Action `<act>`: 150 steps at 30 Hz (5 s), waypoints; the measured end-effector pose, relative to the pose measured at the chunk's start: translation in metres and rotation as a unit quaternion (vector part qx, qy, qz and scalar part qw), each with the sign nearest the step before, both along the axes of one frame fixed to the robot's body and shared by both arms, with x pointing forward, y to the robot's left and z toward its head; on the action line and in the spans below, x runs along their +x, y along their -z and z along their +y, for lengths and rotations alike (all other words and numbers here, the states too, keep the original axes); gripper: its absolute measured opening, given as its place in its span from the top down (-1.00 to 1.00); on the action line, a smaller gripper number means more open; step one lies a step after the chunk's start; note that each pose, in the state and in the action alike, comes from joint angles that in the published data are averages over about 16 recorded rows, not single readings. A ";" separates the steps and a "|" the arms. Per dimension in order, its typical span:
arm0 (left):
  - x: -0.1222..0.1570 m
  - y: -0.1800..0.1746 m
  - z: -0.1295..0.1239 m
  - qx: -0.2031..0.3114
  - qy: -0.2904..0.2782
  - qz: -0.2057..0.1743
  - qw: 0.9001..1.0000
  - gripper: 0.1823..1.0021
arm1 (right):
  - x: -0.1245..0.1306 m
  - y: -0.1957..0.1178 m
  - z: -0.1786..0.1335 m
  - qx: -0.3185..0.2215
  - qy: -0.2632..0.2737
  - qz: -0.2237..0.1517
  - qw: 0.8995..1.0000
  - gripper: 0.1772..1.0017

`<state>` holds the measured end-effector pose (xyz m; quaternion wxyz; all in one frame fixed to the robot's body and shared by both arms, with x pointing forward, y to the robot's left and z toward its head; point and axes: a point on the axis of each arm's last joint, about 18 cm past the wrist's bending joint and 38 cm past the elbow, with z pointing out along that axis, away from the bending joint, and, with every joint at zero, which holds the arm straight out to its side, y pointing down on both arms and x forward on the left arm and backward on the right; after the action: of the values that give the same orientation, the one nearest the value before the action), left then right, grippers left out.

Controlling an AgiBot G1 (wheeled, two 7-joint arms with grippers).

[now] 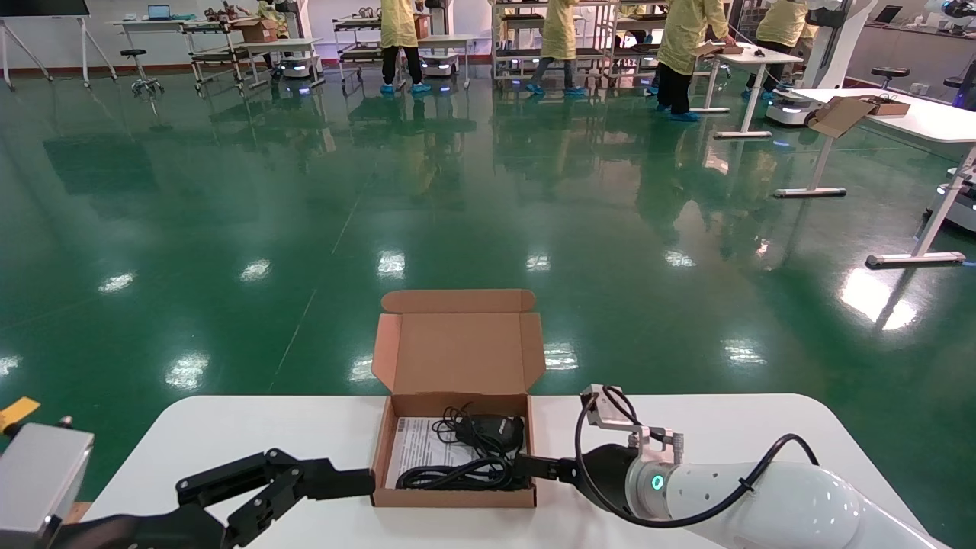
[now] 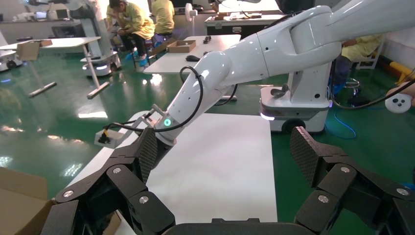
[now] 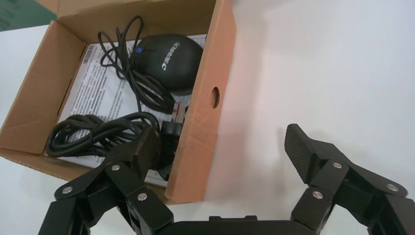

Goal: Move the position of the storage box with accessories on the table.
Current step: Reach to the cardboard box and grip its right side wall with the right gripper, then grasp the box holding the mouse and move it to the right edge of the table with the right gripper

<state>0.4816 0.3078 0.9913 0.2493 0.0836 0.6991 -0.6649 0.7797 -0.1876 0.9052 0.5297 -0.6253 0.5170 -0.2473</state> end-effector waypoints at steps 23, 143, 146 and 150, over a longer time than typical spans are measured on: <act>0.000 0.000 0.000 0.000 0.000 0.000 1.000 -1.00 | 0.000 -0.002 0.003 -0.002 -0.011 -0.011 1.000 -0.11; 0.000 0.000 0.000 0.000 0.000 0.000 1.000 -1.00 | -0.117 -0.005 -0.391 -0.062 0.231 -0.056 0.969 0.94; 0.000 0.000 0.000 0.000 0.000 0.000 1.000 -1.00 | -0.113 -0.001 -0.387 -0.063 0.230 -0.058 0.969 0.94; 0.000 0.000 0.000 0.000 0.000 0.000 1.000 -1.00 | -0.109 0.001 -0.383 -0.065 0.231 -0.063 0.969 0.94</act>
<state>0.4816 0.3078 0.9913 0.2493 0.0836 0.6991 -0.6649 0.6708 -0.5709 0.9043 0.4480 -0.5053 0.5958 -0.4347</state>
